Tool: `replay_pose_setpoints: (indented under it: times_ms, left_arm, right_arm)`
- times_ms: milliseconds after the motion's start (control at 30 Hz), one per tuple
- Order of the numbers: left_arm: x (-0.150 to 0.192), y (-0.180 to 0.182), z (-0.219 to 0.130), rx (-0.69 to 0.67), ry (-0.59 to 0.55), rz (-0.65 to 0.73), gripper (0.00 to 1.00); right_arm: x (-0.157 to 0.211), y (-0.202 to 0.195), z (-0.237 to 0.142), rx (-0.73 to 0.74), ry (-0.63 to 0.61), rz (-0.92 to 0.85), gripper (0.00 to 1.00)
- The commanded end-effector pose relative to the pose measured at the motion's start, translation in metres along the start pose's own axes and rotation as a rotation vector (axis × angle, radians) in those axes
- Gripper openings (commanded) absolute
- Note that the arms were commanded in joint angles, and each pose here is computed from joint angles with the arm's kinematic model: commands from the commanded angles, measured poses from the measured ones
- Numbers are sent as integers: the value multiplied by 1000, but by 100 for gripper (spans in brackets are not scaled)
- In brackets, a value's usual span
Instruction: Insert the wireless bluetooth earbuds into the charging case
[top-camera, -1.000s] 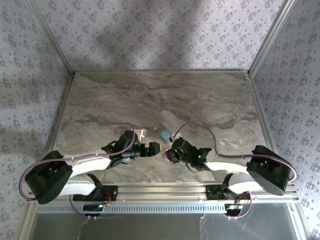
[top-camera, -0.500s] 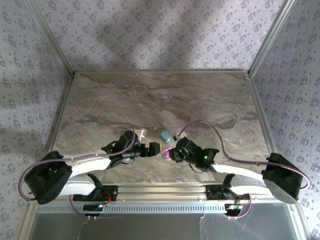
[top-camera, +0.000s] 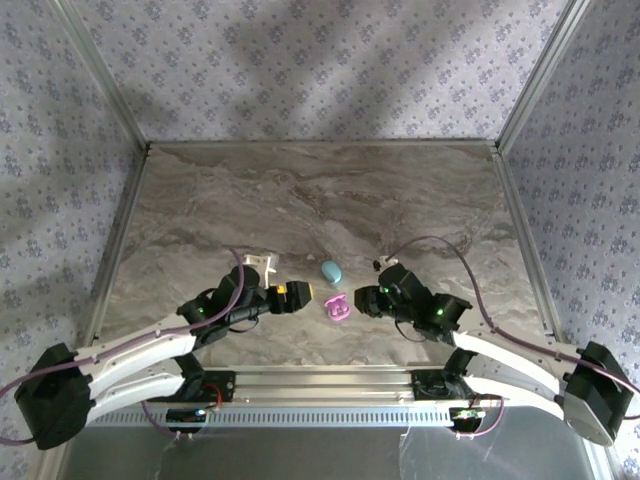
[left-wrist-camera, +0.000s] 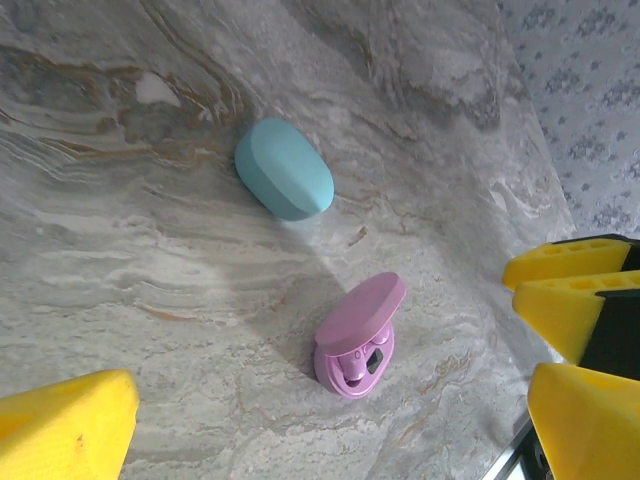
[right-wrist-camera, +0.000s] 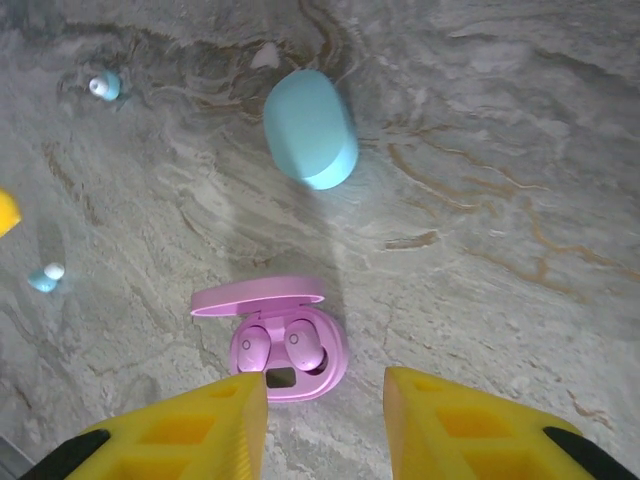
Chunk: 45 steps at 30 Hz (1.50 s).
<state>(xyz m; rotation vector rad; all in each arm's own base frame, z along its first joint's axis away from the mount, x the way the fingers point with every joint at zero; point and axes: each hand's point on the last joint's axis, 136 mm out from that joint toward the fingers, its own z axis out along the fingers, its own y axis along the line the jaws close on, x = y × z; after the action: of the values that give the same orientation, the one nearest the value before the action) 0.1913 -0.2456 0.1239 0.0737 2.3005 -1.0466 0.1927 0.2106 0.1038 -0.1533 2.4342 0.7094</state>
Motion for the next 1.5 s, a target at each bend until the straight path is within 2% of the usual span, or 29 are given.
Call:
replay_pose_setpoints:
  times_ms: [0, 167, 300, 500, 767, 1033, 1467]
  left_arm:
    - [-3, 14, -9, -74, -32, 14, 100]
    - [-13, 6, -5, -62, -54, 41, 100]
    - [-13, -2, 3, -54, -8, 56, 100]
    - [3, 7, 9, -91, 76, -6, 100]
    - [24, 18, 23, -104, 154, -66, 99]
    - [40, 26, 40, -102, 207, -132, 70]
    - [41, 31, 38, -121, 193, -144, 68]
  right_arm:
    - [7, -7, -3, -2, 63, 107, 38]
    - [15, -24, 0, 43, 110, 178, 38]
    - [16, -28, 4, 30, 143, 199, 37]
    - [10, -33, 13, -6, 171, 232, 36]
    - [12, -31, 44, -36, 271, 214, 23]
    - [17, -17, 72, -69, 339, 174, 15]
    - [47, -11, 76, -54, 396, 171, 13]
